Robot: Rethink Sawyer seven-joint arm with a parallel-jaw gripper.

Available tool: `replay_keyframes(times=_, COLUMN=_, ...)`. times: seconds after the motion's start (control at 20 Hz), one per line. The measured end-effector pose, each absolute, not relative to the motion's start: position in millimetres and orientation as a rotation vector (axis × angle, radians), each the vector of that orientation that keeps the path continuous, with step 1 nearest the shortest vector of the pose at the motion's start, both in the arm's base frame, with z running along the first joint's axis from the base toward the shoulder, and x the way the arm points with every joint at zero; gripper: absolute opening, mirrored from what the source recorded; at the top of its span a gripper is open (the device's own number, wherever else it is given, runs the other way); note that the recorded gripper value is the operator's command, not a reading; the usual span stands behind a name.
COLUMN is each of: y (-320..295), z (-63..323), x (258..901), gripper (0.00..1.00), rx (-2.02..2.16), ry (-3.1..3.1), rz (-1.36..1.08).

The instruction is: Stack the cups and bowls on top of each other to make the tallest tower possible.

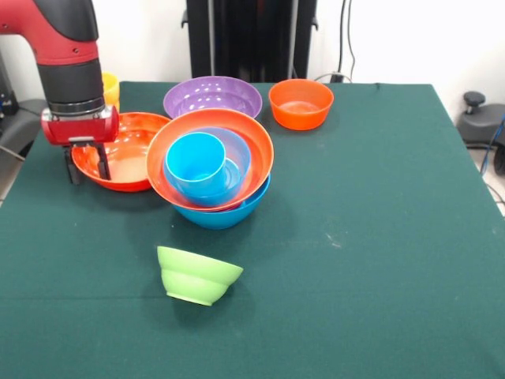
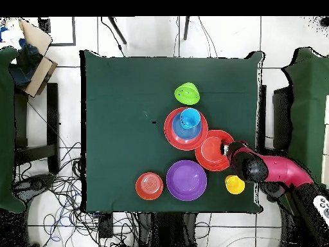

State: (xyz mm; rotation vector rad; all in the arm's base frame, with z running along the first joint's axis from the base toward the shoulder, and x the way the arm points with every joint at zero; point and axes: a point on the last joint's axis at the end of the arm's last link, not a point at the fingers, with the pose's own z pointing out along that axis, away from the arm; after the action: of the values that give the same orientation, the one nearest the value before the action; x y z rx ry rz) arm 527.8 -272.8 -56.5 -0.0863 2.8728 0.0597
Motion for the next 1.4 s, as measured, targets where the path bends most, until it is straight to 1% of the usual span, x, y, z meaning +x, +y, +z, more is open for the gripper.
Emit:
replay_keyframes(times=0.7, y=-275, z=-10, x=541, gripper=0.00, rx=-0.096, ry=2.861, rz=0.000)
replay_keyframes(times=0.75, y=-276, z=-4, x=543, gripper=1.00, rx=-0.075, ry=2.863, rz=0.001)
replay_keyframes(times=1.4, y=-275, z=1, x=541, gripper=1.00, rx=-0.004, ry=2.924, rz=0.049)
